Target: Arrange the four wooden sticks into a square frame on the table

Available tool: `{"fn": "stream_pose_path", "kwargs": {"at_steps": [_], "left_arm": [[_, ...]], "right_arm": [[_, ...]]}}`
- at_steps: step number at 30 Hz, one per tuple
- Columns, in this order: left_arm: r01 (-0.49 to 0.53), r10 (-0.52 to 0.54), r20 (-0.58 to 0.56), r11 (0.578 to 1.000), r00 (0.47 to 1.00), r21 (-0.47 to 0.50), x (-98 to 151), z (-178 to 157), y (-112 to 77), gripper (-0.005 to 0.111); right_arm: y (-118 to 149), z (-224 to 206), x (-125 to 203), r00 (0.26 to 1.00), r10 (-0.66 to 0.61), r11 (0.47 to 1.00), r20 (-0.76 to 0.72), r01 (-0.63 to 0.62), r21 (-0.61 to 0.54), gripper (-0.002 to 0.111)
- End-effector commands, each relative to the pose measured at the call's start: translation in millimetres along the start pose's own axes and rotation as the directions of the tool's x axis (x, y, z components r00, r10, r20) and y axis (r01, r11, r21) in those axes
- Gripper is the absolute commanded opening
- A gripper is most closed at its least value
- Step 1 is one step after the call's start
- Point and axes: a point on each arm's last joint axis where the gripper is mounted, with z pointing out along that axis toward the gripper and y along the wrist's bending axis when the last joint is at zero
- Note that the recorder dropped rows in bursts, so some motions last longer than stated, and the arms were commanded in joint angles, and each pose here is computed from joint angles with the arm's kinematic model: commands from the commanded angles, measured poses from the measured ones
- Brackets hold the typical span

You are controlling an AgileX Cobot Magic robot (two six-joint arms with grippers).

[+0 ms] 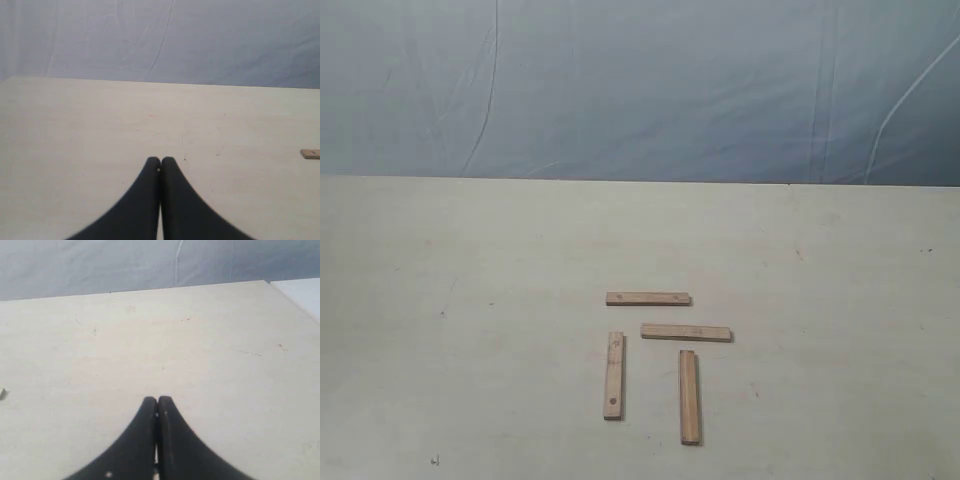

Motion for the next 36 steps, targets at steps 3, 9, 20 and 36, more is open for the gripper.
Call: {"fn": "stream_pose_path", "kwargs": {"at_steps": [3,9,20,36], "left_arm": [[-0.007,0.007,0.000,1.000,1.000,-0.003,1,0,0.3,0.000],[-0.007,0.007,0.000,1.000,1.000,-0.003,1,0,0.3,0.000],[-0.007,0.007,0.000,1.000,1.000,-0.003,1,0,0.3,0.000],[-0.007,0.007,0.000,1.000,1.000,-0.003,1,0,0.3,0.000]], "right_arm": [[0,0,-2,1.000,-0.002,1.000,0.024,0.002,0.005,-0.001],[1,-2,-18,0.981,-0.001,1.000,0.194,0.004,-0.010,-0.001],[5,-38,-74,0.557,0.375,0.926,0.741,-0.180,-0.333,-0.001],[16,-37,-215,0.392,0.390,0.915,0.833,-0.066,-0.398,-0.001]]}}
